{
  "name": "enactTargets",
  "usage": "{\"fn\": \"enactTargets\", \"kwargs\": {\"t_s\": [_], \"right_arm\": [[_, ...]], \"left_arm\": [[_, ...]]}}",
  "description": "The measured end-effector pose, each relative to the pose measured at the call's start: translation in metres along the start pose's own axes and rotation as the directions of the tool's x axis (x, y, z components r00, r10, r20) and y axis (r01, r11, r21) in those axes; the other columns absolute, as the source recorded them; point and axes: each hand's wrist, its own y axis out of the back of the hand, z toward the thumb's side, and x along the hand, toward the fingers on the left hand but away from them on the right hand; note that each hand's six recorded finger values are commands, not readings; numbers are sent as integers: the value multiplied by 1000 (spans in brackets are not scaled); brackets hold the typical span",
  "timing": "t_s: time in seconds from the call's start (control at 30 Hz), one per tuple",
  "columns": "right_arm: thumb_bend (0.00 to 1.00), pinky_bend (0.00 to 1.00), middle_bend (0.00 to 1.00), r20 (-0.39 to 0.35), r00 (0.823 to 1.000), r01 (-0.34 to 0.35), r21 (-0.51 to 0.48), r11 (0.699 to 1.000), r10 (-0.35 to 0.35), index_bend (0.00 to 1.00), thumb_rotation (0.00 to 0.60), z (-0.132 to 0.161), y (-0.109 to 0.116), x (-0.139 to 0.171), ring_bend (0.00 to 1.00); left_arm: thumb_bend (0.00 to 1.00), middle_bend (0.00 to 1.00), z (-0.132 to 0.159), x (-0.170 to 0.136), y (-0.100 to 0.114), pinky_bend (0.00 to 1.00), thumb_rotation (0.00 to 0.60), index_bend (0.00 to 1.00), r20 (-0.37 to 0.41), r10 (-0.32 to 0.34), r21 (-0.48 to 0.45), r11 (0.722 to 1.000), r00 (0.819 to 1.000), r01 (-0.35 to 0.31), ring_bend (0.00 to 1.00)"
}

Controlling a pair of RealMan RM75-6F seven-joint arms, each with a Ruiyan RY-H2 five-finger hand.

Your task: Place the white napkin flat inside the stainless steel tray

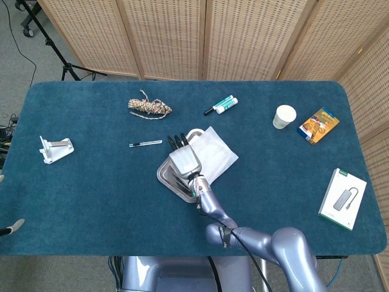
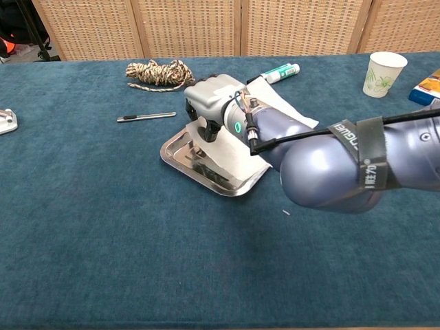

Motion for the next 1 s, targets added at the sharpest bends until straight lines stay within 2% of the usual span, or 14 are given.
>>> {"fn": "enactTargets", "kwargs": {"t_s": [0.17,0.27,0.33,0.37,0.4,0.43,0.53,0.73,1.0], "right_arm": [[556,0,19,-7,1000,3,11,1000,-3,617,600,7,0,-3,0],[442,0,18,-16,1000,10,9,1000,-10,590,600,9,1,-4,0],[247,0,9,-24,1000,20,11,1000,-20,432,600,9,3,-5,0],[122,0,3,-28,999,22,8,1000,-22,288,600,9,4,-6,0],[37,0,0,-37,999,22,2,1000,-22,156,600,10,5,-6,0],[3,0,0,-44,999,24,0,1000,-23,66,600,10,6,-6,0],[0,0,0,-60,998,36,4,999,-36,0,600,11,10,-6,0],[0,0,0,-65,996,67,-17,998,-68,0,600,15,20,-3,0],[12,0,0,-106,991,70,-77,995,-78,7,600,14,34,5,0]], "left_arm": [[0,0,-1,1,0,0,600,0,-2,-1,-2,1000,1000,1,0],[0,0,-1,2,-1,0,600,0,-3,-10,1,1000,1000,10,0],[0,0,-2,2,-3,0,600,0,-4,-15,2,1000,1000,15,0],[0,0,-2,3,-2,0,600,0,-7,-14,1,1000,1000,14,0],[0,0,-3,3,-1,0,600,0,-10,-9,0,1000,1000,9,0],[0,0,-3,3,-1,0,600,0,-11,-9,0,1000,1000,9,0],[0,0,-3,3,-2,0,600,0,-9,-12,2,1000,1000,12,0],[0,0,-2,2,-4,0,600,0,-8,-15,7,1000,1000,15,0],[0,0,0,3,-7,0,600,0,-4,-27,14,1000,1000,28,0]]}}
